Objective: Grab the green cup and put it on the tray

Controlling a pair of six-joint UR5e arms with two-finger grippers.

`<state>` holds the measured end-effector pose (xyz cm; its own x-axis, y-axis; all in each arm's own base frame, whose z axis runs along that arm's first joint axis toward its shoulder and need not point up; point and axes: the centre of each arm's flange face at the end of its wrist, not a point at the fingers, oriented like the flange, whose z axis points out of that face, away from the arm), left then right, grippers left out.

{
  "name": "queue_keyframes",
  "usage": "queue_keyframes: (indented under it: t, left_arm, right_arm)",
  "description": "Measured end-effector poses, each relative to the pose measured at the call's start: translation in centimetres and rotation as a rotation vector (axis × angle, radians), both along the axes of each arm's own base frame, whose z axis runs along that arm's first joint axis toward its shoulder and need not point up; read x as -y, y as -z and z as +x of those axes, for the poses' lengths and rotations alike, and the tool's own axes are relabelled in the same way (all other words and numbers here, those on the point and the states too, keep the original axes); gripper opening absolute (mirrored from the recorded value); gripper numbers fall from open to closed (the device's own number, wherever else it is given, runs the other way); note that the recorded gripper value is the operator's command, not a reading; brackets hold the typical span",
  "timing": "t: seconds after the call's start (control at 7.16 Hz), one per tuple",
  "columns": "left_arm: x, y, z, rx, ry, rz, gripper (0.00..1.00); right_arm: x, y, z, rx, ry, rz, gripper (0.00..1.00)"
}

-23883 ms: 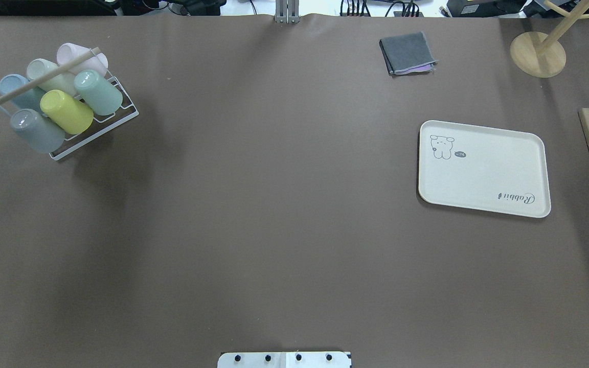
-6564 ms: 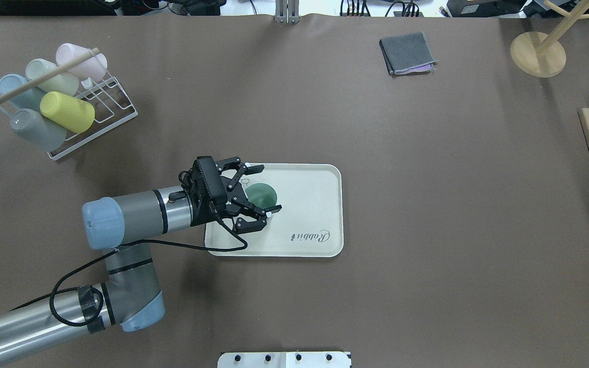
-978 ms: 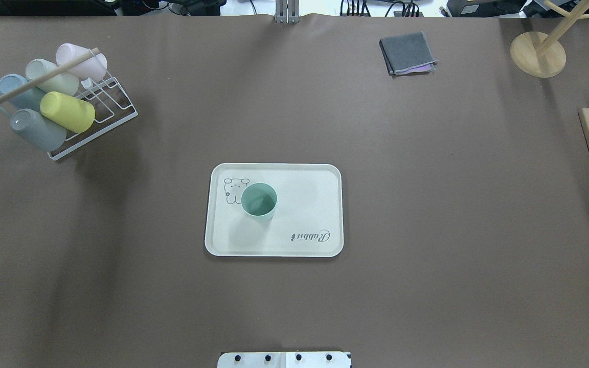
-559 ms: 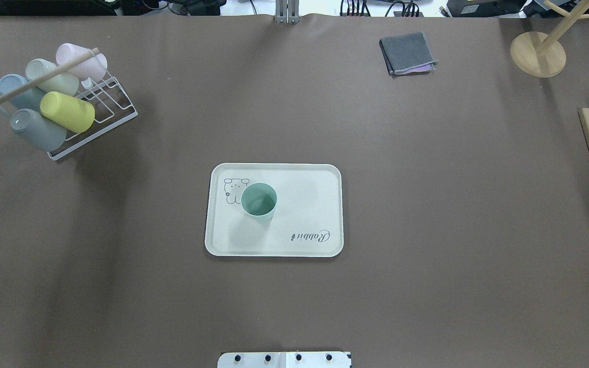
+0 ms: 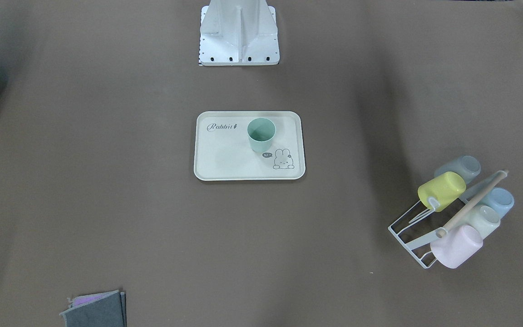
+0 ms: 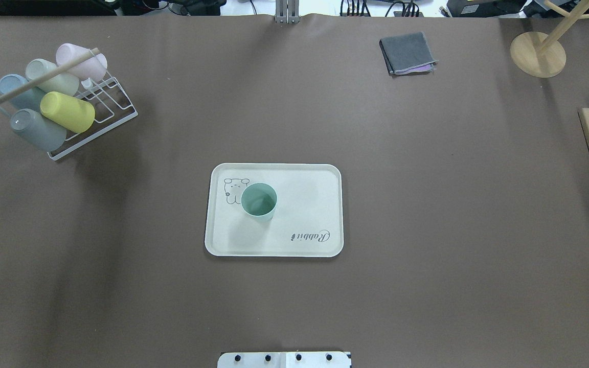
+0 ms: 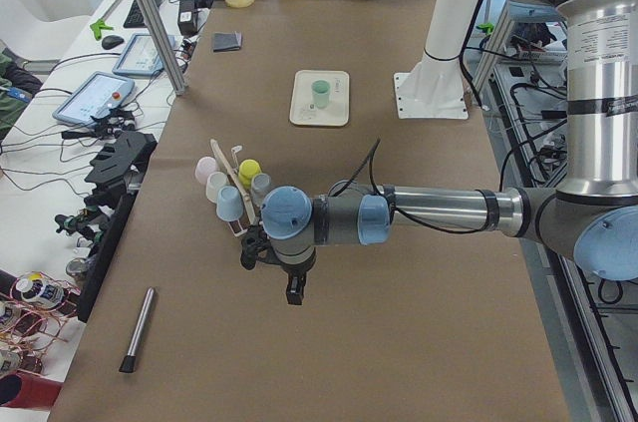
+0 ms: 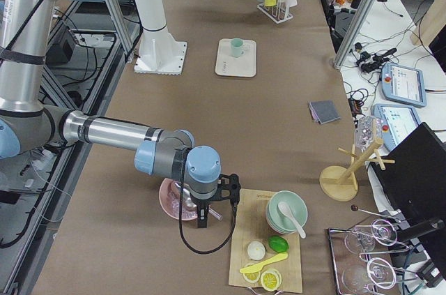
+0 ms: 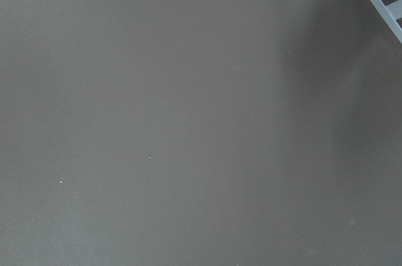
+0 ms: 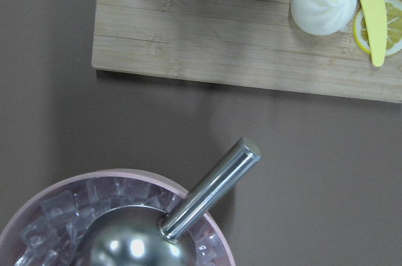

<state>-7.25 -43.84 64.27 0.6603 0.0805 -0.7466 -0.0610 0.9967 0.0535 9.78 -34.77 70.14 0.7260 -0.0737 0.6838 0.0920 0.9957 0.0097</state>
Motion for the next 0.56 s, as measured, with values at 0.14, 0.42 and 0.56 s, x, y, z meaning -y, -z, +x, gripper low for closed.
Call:
queue_keyframes:
  t: [0.14, 0.42, 0.56]
  left_arm:
    - [0.28, 0.15, -0.01, 0.0, 0.0, 0.004, 0.99]
    - [0.41, 0.16, -0.01, -0.001, 0.001, 0.004, 0.99]
    - [0.37, 0.07, -0.01, -0.001, 0.001, 0.0, 0.99]
  right_arm:
    - [0.01, 0.01, 0.0, 0.0, 0.0, 0.0, 1.0]
    - [-0.01, -0.01, 0.0, 0.0, 0.0, 0.0, 1.0]
    - [-0.03, -0.02, 0.0, 0.0, 0.0, -0.001, 1.0]
